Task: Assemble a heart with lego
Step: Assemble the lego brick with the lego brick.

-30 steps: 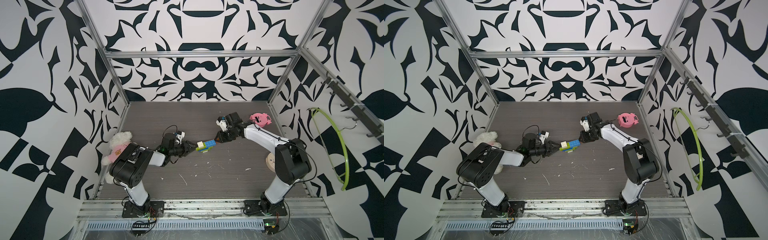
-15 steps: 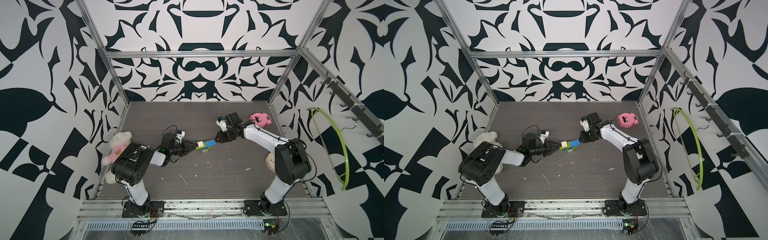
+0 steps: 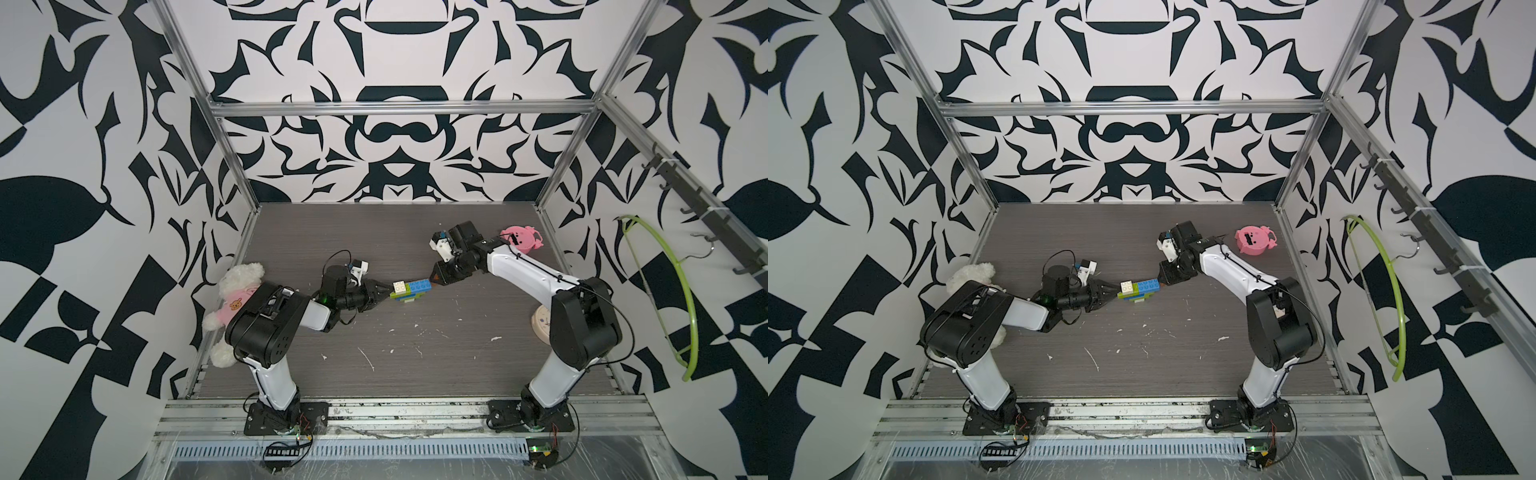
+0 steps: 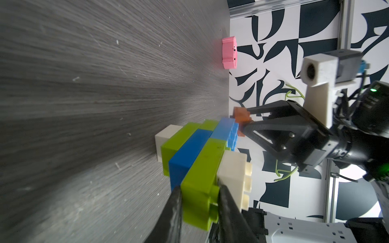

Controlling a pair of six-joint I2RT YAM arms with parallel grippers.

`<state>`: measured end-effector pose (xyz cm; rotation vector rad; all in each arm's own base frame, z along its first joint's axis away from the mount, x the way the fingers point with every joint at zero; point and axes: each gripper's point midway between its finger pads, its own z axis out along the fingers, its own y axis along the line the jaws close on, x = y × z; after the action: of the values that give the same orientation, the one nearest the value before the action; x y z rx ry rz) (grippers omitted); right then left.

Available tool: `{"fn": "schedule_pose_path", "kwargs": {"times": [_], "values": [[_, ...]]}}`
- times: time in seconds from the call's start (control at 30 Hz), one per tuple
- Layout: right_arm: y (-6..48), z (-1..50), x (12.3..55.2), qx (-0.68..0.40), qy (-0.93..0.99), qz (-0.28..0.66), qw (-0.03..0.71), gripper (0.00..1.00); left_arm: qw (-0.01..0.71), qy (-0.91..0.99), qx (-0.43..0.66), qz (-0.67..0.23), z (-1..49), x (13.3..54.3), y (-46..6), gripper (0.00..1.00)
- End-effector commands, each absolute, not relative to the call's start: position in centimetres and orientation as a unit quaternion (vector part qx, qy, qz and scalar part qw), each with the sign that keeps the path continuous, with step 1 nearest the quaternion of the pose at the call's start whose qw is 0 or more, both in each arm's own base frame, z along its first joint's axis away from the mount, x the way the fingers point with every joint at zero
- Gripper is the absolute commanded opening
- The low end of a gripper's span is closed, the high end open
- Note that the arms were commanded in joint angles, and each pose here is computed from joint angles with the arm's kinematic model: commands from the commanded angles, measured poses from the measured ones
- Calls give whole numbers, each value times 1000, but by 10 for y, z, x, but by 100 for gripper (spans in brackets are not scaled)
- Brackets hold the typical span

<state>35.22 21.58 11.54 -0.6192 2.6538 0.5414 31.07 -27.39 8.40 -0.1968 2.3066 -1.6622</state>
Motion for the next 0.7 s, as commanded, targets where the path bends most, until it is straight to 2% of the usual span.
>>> {"fn": "schedule_pose_path", "kwargs": {"times": [0.0,0.13,0.3,0.5,0.67], "values": [[234,168,345,-301,900,214,233,8,145,800,-65,-578,86,318,-275,27],[250,180,333,-372,866,249,222,7,137,810,-58,-567,86,320,-273,27],[250,188,333,-435,853,216,192,7,124,821,-41,-555,89,325,-269,27],[250,181,343,-472,851,193,121,7,81,817,-31,-570,91,333,-258,26],[263,173,348,-492,844,187,105,7,51,827,-17,-560,90,335,-247,26]]}}
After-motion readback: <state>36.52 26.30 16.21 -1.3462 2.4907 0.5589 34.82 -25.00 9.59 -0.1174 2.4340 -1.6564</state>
